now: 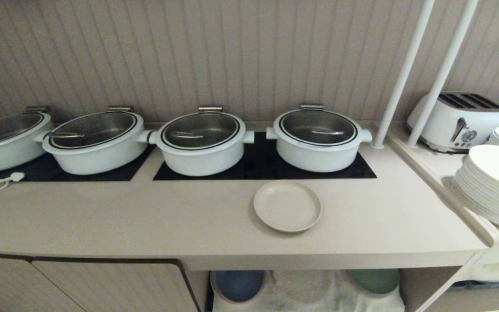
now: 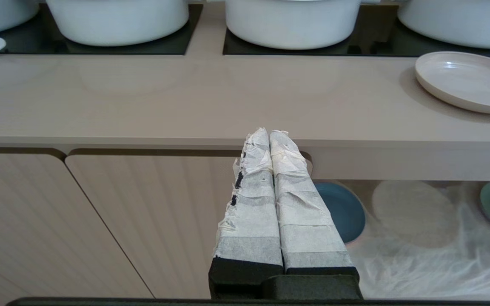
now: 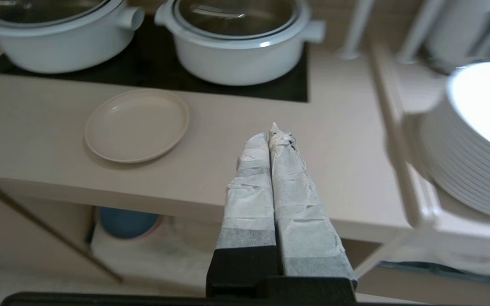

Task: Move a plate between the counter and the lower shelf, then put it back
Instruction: Pick up the plate

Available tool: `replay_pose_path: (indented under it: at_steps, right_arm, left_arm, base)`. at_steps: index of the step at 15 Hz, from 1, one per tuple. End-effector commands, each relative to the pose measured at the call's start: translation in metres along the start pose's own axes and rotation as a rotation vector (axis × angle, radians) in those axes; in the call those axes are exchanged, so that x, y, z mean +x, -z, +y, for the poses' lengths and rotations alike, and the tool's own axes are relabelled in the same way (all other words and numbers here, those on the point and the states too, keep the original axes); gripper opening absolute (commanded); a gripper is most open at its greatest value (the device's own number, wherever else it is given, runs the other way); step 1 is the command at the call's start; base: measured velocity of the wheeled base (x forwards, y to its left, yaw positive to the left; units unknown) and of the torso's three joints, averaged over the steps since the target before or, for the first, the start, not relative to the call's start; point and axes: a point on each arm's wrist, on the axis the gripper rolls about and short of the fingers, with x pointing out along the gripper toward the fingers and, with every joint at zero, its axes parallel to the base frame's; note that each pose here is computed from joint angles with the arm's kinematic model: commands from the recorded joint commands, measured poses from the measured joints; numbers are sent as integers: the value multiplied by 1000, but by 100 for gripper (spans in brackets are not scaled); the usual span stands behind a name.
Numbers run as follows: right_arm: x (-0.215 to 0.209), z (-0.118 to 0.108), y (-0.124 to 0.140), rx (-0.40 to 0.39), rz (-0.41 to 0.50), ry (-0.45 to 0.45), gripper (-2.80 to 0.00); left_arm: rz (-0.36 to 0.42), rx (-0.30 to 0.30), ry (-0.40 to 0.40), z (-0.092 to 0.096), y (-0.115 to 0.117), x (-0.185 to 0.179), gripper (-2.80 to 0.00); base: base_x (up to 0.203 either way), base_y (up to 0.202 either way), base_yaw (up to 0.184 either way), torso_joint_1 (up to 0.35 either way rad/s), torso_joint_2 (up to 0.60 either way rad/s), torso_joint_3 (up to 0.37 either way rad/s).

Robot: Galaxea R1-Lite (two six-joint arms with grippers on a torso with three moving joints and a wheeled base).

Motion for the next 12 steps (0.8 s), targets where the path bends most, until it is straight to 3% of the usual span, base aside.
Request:
replay_pose_path:
  at_steps: [1, 7, 12]
  right_arm:
    - [64, -4, -7, 13, 161, -37, -280]
    - [172, 3, 9, 45, 428, -227, -280]
    - [217, 29, 21, 59, 809, -317, -280]
  left_arm:
    - [0, -1, 0, 0, 0, 0, -280]
    - [0, -1, 0, 0, 0, 0, -280]
    - [0, -1, 0, 0, 0, 0, -280]
  base:
    - [0, 0, 0, 0, 0, 0]
    - [0, 0, 0, 0, 0, 0]
    - [0, 0, 0, 0, 0, 0]
